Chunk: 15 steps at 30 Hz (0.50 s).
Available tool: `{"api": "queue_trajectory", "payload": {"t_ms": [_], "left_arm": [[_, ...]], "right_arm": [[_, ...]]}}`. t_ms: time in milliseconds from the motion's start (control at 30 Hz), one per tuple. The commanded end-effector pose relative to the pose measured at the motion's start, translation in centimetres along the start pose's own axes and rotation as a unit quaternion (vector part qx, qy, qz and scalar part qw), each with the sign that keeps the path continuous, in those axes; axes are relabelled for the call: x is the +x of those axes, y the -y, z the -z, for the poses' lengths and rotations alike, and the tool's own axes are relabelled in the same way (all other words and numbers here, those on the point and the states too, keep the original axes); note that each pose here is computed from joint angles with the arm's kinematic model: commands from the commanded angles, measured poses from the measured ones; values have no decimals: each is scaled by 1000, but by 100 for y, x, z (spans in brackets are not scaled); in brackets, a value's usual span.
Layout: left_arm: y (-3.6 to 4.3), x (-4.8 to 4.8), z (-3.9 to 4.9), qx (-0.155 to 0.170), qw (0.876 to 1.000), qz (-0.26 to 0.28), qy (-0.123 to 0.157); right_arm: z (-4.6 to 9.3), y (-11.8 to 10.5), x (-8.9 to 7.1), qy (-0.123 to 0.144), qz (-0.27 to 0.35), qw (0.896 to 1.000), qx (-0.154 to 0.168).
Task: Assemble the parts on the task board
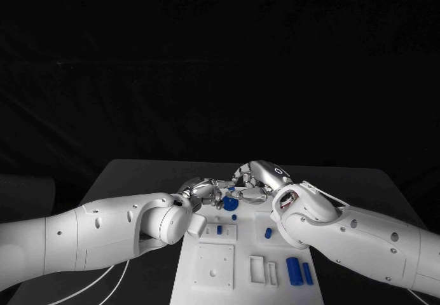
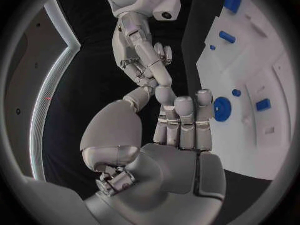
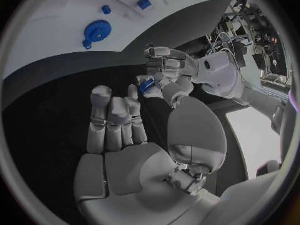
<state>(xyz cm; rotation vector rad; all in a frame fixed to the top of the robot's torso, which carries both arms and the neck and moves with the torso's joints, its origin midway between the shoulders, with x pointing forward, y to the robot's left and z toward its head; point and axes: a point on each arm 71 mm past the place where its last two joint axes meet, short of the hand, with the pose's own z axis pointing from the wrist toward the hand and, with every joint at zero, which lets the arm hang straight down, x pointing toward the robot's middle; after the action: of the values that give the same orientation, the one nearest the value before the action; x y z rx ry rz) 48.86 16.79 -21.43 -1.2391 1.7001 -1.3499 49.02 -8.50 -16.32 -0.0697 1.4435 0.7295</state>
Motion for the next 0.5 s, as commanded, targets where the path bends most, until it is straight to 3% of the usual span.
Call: {"api": "queue_trajectory", "payload": {"t_ms": [33, 500], "left_arm": [[4, 35, 1, 2, 1000, -1, -13], [3, 45, 1, 2, 1000, -3, -15]], "right_arm": [[0, -3, -2, 5, 8, 1000, -1], [0, 3, 4, 3, 12, 1000, 1]]}}
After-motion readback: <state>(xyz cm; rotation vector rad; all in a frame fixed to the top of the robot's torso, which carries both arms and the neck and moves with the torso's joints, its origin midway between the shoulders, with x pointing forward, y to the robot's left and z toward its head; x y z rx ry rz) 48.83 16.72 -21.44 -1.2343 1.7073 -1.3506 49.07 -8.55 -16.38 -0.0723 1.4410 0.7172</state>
